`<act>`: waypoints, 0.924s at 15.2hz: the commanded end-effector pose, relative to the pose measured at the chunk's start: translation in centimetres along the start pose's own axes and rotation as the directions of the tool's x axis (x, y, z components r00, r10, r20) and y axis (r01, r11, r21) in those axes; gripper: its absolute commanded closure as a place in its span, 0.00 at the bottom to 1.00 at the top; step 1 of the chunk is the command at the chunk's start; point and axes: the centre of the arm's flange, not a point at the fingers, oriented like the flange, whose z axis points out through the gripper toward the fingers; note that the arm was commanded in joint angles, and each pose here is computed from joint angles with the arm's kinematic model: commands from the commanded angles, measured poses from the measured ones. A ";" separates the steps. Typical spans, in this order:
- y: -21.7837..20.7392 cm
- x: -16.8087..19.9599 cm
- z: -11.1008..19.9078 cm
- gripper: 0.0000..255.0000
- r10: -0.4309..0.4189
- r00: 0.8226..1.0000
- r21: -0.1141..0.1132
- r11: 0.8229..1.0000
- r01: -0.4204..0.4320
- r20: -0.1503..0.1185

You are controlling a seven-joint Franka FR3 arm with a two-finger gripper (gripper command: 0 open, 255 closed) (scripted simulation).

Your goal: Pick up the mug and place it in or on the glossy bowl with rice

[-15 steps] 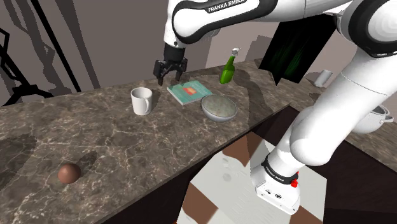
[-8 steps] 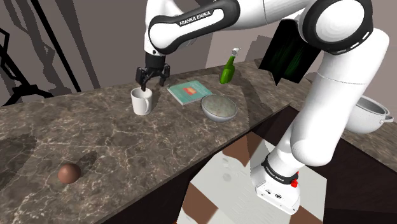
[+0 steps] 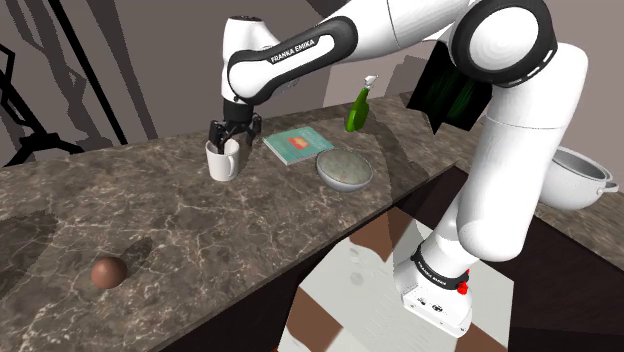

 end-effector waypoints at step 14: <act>0.0 0.0 0.5 1.00 0.000 1.000 0.000 1.000 0.000 0.000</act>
